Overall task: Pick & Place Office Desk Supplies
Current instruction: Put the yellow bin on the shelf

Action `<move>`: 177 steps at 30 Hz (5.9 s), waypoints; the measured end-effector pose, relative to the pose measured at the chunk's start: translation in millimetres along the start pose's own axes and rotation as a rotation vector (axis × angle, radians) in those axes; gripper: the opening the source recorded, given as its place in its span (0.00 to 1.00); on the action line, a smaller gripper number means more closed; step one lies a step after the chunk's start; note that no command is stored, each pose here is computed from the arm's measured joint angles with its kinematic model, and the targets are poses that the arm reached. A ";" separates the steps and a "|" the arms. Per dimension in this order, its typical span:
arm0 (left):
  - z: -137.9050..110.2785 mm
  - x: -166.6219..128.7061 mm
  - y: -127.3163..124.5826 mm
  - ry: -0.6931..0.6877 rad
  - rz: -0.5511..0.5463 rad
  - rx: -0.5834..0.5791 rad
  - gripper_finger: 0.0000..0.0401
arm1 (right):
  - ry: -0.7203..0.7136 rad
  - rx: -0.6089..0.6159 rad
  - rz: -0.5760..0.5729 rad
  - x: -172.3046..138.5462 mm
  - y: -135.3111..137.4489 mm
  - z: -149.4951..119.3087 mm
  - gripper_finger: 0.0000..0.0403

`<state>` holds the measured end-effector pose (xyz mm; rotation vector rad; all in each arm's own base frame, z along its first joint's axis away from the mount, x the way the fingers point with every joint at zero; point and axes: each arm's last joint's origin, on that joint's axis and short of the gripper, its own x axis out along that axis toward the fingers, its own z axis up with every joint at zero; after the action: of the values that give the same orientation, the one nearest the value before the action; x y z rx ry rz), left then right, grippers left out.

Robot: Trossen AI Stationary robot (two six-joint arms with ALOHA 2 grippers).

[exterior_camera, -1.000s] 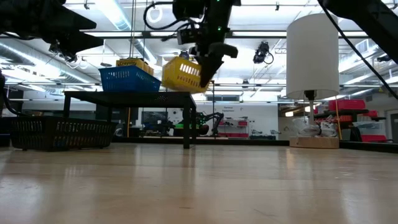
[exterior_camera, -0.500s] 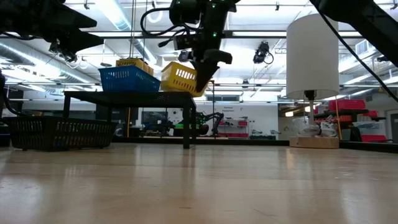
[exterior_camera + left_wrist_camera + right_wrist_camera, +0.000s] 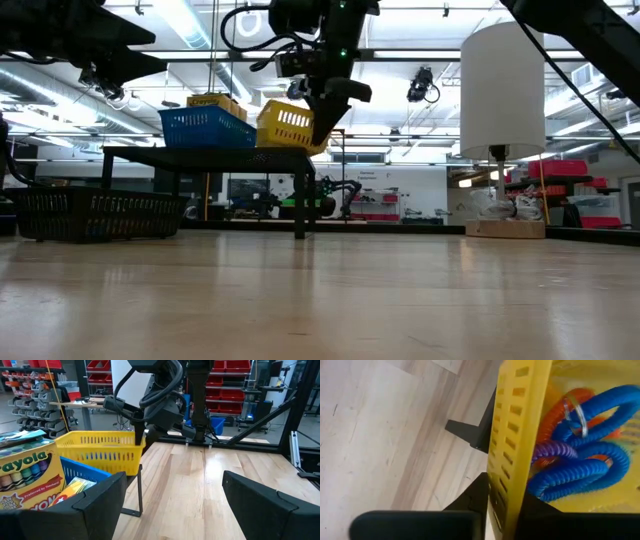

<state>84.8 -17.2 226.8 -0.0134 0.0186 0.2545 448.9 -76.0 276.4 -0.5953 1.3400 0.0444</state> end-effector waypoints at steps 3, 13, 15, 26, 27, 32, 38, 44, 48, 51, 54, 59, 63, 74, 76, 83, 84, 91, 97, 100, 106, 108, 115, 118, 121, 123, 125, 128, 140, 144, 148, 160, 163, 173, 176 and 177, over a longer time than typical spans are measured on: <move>-0.1 0.0 0.0 0.001 0.000 0.000 0.83 | 0.009 -0.002 -0.012 -0.2 0.3 0.2 0.15; 0.0 0.0 -0.2 0.000 -0.007 0.000 0.83 | 0.033 -0.013 -0.121 -2.5 0.4 5.1 0.33; -0.1 0.0 -0.2 0.001 -0.007 0.001 0.83 | 0.031 -0.026 -0.140 -3.6 2.2 7.8 0.36; -0.1 0.0 -0.3 0.001 -0.009 0.001 0.83 | 0.002 -0.068 -0.226 -10.0 12.8 22.6 0.42; -0.1 0.0 -0.3 0.001 -0.009 0.001 0.83 | 0.001 -0.071 -0.228 -11.1 14.4 23.7 0.42; -0.5 0.0 -0.3 0.005 -0.009 0.004 0.83 | -0.054 -0.061 -0.259 -30.6 15.4 31.3 0.42; -0.5 0.0 -0.2 0.004 -0.008 0.003 0.83 | -0.157 -0.002 -0.317 -61.3 14.8 41.2 0.42; -0.2 0.0 -0.3 0.002 -0.011 0.006 0.83 | -0.200 0.161 -0.362 -84.7 6.5 28.8 0.27; 4.2 -0.1 -2.3 -0.037 -0.079 0.020 0.83 | -0.223 0.310 -0.300 -91.8 -11.4 8.9 0.04; 11.1 -1.0 -4.9 -0.104 -0.174 0.034 0.83 | -0.192 0.400 -0.311 -94.1 -25.1 -7.1 0.02; 16.2 -2.1 -6.6 -0.158 -0.241 0.043 0.83 | -0.065 0.468 -0.313 -88.7 -40.2 -33.0 0.01; 16.7 -2.2 -6.9 -0.164 -0.251 0.052 0.83 | 0.086 0.572 -0.210 -74.7 -59.7 -71.6 0.00; 15.8 -1.4 -7.5 -0.154 -0.252 0.058 0.83 | 0.115 0.596 -0.144 -55.3 -68.0 -84.0 0.00; 15.3 -1.0 -7.8 -0.148 -0.252 0.056 0.83 | -0.085 0.572 0.047 -22.6 -70.2 -75.1 0.00; 15.3 -0.9 -7.7 -0.148 -0.248 0.055 0.83 | -0.105 0.563 0.084 -21.5 -67.6 -72.8 0.00; 15.2 -0.9 -7.5 -0.146 -0.240 0.046 0.83 | -0.213 0.505 0.128 -23.8 -59.2 -55.3 0.00; 15.2 -0.9 -7.5 -0.145 -0.240 0.046 0.83 | -0.227 0.498 0.130 -24.4 -58.1 -52.9 0.00; 15.2 -0.8 -7.4 -0.144 -0.237 0.039 0.83 | -0.272 0.461 0.125 -26.1 -56.7 -46.7 0.00; 15.2 -0.8 -7.4 -0.144 -0.238 0.038 0.83 | -0.248 0.474 0.091 -24.4 -61.8 -51.8 0.00; 15.2 -0.8 -7.4 -0.144 -0.237 0.038 0.83 | -0.204 0.492 0.079 -19.8 -66.5 -59.4 0.00; 15.1 -0.8 -7.4 -0.144 -0.237 0.038 0.83 | -0.209 0.495 0.066 -13.9 -75.1 -65.3 0.00; 15.1 -0.8 -7.4 -0.144 -0.237 0.038 0.83 | -0.214 0.481 0.078 -10.1 -75.9 -66.1 0.00; 15.1 -0.8 -7.3 -0.144 -0.234 0.038 0.83 | -0.297 0.390 0.102 4.6 -73.1 -60.5 0.00; 15.2 -0.7 -7.0 -0.143 -0.223 0.037 0.83 | -0.314 0.361 0.101 7.3 -71.5 -57.6 0.00; 15.1 -0.7 -6.8 -0.143 -0.218 0.036 0.83 | -0.336 0.336 0.088 6.2 -72.8 -56.2 0.00; 15.1 -0.6 -6.8 -0.143 -0.217 0.037 0.83 | -0.347 0.322 0.078 5.9 -73.7 -55.4 0.00; 15.1 -0.6 -6.8 -0.143 -0.217 0.037 0.83 | -0.361 0.319 0.066 5.6 -75.1 -54.5 0.00; 15.1 -0.7 -6.8 -0.143 -0.217 0.036 0.83 | -0.360 0.318 0.061 6.1 -77.2 -56.5 0.00; 15.1 -0.7 -6.9 -0.142 -0.218 0.036 0.83 | -0.256 0.348 0.002 13.0 -79.5 -62.3 0.00; 15.0 -0.6 -6.9 -0.142 -0.218 0.035 0.83 | -0.277 0.305 -0.023 16.6 -81.4 -58.8 0.00; 14.9 -0.6 -6.9 -0.141 -0.218 0.033 0.83 | -0.293 0.271 -0.033 21.1 -82.4 -56.1 0.00; 14.0 -0.5 -6.9 -0.133 -0.218 0.038 0.83 | -0.336 0.200 -0.061 37.8 -85.8 -48.2 0.00; 13.7 -0.4 -6.8 -0.129 -0.212 0.038 0.83 | -0.314 0.200 -0.066 38.3 -85.3 -49.4 0.00; 13.2 -0.3 -6.7 -0.126 -0.209 0.039 0.83 | -0.265 0.161 -0.106 38.8 -85.9 -51.5 0.00; 13.2 -0.3 -6.7 -0.126 -0.209 0.038 0.83 | -0.301 0.146 -0.103 38.1 -86.8 -49.4 0.00; 13.2 -0.3 -6.7 -0.126 -0.209 0.038 0.83 | -0.322 0.143 -0.095 37.8 -87.1 -48.4 0.00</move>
<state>86.4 -23.5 240.1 0.0386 -0.1025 0.0458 446.4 -182.3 269.6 -0.5055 0.9924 -0.0323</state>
